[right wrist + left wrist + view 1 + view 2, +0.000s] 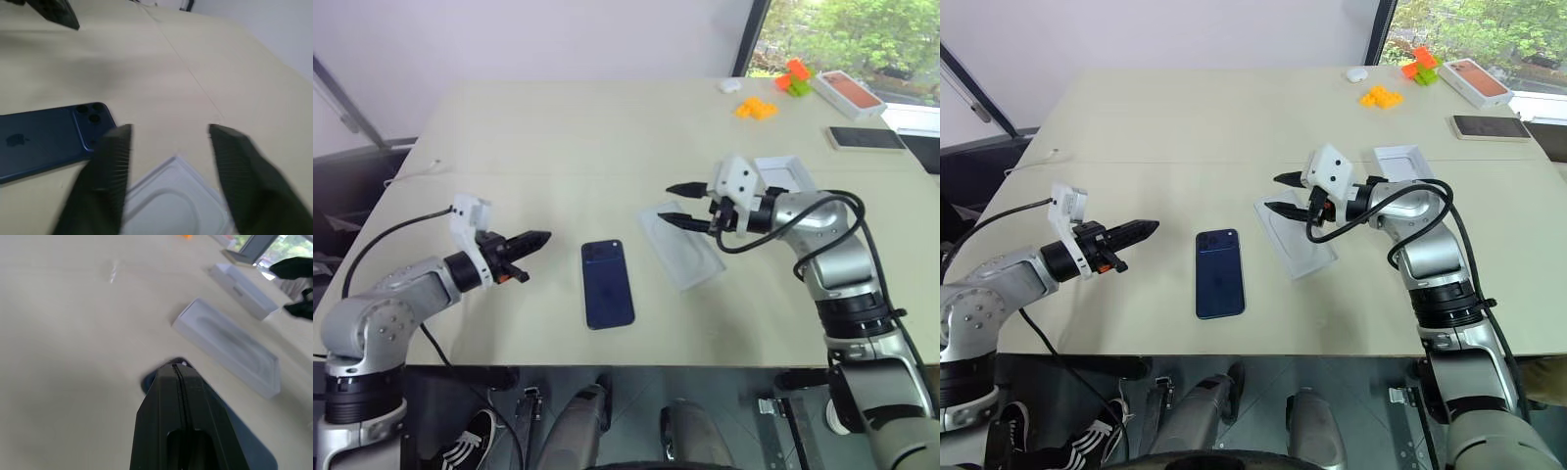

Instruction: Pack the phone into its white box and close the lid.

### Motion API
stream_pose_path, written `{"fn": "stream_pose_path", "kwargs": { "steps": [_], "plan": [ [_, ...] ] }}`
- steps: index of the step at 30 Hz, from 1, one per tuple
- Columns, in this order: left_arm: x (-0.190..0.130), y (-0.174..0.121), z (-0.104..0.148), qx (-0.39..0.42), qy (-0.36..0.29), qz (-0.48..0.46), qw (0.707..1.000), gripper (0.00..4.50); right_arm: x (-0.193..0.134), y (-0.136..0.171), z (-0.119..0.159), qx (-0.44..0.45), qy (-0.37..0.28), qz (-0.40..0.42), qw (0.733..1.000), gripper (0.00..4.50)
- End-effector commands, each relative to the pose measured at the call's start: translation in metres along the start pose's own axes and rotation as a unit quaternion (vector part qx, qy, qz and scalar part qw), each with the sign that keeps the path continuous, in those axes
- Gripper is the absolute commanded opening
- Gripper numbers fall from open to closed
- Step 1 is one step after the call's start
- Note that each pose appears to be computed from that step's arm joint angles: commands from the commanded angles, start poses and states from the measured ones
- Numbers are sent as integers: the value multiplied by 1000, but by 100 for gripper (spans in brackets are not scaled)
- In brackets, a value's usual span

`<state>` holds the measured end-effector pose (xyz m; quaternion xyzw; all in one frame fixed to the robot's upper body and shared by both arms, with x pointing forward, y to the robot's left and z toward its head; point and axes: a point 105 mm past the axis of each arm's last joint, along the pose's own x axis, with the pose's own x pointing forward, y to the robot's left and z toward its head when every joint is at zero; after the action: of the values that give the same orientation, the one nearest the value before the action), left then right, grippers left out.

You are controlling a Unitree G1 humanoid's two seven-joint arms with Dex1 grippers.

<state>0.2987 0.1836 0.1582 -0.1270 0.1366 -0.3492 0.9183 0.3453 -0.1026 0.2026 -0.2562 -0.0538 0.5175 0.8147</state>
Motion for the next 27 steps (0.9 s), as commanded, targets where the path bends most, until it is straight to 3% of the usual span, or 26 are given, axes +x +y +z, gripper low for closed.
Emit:
{"fn": "stream_pose_path", "kwargs": {
  "steps": [1, 2, 4, 11, 12, 23, 27],
  "plan": [
    [-8, -11, 16, -1, -26, -27, 999, 0, 5, 9, 14, -36, -21, 13, 999, 50],
    [-8, -11, 16, -11, -26, -30, 999, 25, 6, 12, 14, -36, -23, 19, 999, 2],
    [-12, -14, 18, -33, -36, -47, 998, 87, 9, 16, 15, -32, -29, 24, 999, 0],
    [-30, -6, 12, -98, -24, -33, 994, 431, 17, 29, 16, -76, -24, 44, 996, 0],
    [-32, -3, 8, -118, -20, -29, 992, 447, 18, 34, 11, -104, -10, 54, 993, 0],
    [-19, -5, -18, -229, 13, -24, 973, 447, 37, 80, -8, -227, 14, 116, 967, 0],
    [-9, -8, -41, -219, 70, 11, 973, 447, 38, 84, -16, -271, 31, 127, 954, 0]
  ]
}}
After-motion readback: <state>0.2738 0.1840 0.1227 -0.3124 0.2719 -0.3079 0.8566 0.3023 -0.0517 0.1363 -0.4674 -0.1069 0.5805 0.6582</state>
